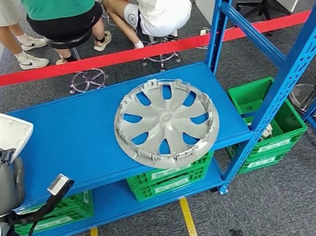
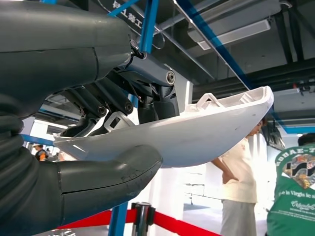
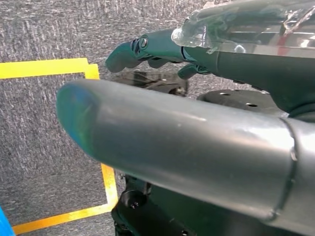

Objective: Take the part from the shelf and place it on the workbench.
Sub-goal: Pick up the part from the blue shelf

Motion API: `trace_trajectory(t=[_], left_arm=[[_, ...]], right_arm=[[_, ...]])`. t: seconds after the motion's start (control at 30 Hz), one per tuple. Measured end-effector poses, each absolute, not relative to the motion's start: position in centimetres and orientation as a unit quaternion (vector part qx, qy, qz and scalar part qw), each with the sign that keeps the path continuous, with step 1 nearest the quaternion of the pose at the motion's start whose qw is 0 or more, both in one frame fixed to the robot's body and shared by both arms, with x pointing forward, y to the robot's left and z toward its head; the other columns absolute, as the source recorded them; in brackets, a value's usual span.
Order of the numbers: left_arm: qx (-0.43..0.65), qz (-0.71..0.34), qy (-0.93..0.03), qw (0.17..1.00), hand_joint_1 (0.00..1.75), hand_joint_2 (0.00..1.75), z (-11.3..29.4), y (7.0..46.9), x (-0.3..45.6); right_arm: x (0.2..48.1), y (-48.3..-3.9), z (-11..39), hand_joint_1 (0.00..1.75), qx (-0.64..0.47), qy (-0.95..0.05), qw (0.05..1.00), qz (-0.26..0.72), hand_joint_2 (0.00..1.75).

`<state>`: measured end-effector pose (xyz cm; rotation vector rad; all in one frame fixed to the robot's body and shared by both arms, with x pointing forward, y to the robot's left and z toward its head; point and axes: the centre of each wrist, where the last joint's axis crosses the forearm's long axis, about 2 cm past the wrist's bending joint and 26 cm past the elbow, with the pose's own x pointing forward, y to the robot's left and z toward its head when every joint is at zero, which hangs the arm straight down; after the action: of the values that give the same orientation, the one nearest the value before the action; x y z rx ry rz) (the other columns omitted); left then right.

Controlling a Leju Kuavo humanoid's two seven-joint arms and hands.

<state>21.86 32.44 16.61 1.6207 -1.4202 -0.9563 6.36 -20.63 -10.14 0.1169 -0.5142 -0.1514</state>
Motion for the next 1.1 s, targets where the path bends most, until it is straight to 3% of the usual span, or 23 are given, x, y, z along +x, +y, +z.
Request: trace_trajectory(t=[1.1], left_arm=[[0.626,-0.365,-0.557,0.406,1.75,1.75,15.85,32.14,21.06]], right_arm=[[6.77,-20.39,-10.04,0.00,0.071,-0.268,0.958,-0.075,0.00]])
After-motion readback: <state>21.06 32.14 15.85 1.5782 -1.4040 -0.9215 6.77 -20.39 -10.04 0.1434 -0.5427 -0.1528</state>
